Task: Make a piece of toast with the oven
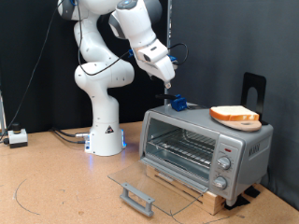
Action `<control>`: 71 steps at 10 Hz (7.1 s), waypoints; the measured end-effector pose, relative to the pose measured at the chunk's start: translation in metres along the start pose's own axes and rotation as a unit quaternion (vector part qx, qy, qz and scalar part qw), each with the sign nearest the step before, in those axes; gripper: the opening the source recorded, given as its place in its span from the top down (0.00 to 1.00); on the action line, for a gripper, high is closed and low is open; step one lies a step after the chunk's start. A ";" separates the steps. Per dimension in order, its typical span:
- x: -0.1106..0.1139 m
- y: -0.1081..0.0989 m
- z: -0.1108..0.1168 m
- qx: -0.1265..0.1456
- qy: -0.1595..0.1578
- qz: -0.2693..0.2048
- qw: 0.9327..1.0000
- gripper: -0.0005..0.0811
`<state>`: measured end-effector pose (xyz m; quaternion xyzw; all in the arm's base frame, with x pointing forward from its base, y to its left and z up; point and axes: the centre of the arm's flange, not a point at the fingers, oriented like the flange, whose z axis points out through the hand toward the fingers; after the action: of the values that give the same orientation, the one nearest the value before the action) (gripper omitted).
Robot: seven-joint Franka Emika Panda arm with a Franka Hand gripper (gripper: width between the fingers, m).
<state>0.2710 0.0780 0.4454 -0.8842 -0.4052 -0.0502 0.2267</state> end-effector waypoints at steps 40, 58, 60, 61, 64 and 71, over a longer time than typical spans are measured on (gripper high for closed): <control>0.048 -0.015 0.089 -0.082 -0.005 -0.020 0.996 0.01; 0.034 -0.002 0.058 -0.026 0.013 -0.010 1.000 0.50; 0.026 -0.002 0.036 -0.014 0.031 -0.014 0.999 0.49; 0.027 -0.002 0.036 -0.014 0.031 -0.013 0.999 0.49; 0.027 0.026 0.019 -0.101 0.099 0.069 0.987 0.49; -0.036 0.106 -0.017 -0.148 0.092 0.155 0.972 0.49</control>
<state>0.3270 -0.0144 0.4122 -0.9517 -0.2287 -0.1549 0.1341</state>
